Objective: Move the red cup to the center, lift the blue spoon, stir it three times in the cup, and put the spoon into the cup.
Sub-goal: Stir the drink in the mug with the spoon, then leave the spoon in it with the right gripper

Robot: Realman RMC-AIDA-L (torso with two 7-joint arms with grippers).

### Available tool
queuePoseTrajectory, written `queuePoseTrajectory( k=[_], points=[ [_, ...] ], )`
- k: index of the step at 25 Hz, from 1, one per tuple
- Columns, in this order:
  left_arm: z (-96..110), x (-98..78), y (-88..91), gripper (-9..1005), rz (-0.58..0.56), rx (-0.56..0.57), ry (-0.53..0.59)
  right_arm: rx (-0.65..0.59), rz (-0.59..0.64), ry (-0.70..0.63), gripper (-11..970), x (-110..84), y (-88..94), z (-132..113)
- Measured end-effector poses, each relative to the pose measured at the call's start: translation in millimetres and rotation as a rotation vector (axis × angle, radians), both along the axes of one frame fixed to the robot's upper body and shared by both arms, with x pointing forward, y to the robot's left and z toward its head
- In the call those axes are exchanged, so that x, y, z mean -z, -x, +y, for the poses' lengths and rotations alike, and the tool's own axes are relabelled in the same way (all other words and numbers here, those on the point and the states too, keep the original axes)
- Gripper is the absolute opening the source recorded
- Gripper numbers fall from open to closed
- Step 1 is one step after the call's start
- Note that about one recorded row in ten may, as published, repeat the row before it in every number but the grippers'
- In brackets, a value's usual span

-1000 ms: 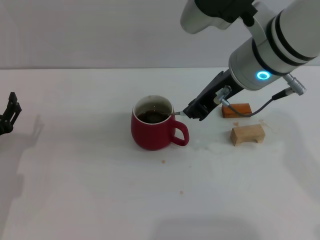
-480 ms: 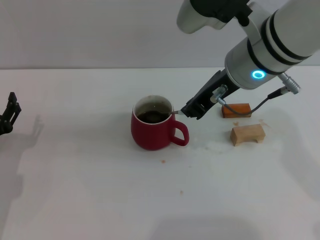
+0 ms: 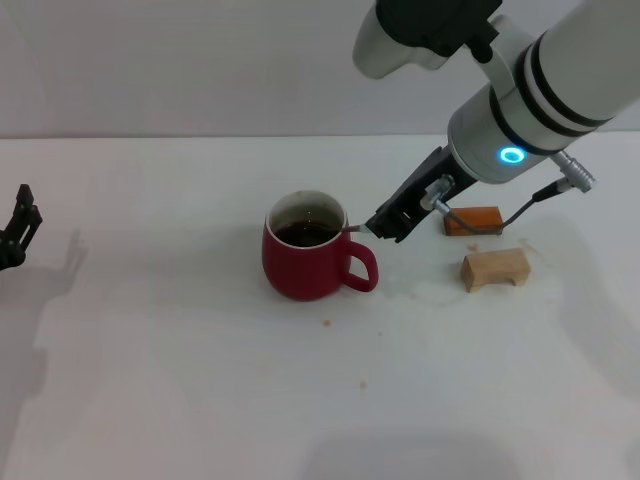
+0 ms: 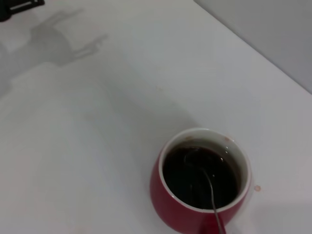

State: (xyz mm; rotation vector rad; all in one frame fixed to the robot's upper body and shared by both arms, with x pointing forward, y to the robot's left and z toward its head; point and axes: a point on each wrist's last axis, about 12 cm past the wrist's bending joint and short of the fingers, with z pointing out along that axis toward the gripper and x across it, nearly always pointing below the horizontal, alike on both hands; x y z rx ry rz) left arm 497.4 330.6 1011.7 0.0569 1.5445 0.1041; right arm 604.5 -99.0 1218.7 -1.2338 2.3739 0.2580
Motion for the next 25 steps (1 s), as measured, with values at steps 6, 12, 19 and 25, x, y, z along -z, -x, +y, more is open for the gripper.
queuePoseTrajectory(
  k=[6,12,19,25],
  points=[
    [-0.1,0.2,-0.3,842,0.003,0.0,0.0,0.015,-0.019,0.017,123,-0.8,-3.5,-4.2],
    [-0.3,0.2,-0.7,842,0.003,0.001,0.0,0.022,-0.026,0.025,123,-0.6,-4.0,-6.6],
    [-0.6,-0.1,-1.3,842,0.002,0.002,0.0,0.017,-0.014,0.031,123,-1.6,-0.1,-6.5],
    [-0.5,0.2,-1.2,842,0.004,0.001,0.0,0.007,0.005,0.034,122,-2.7,6.9,-5.4]
  ],
)
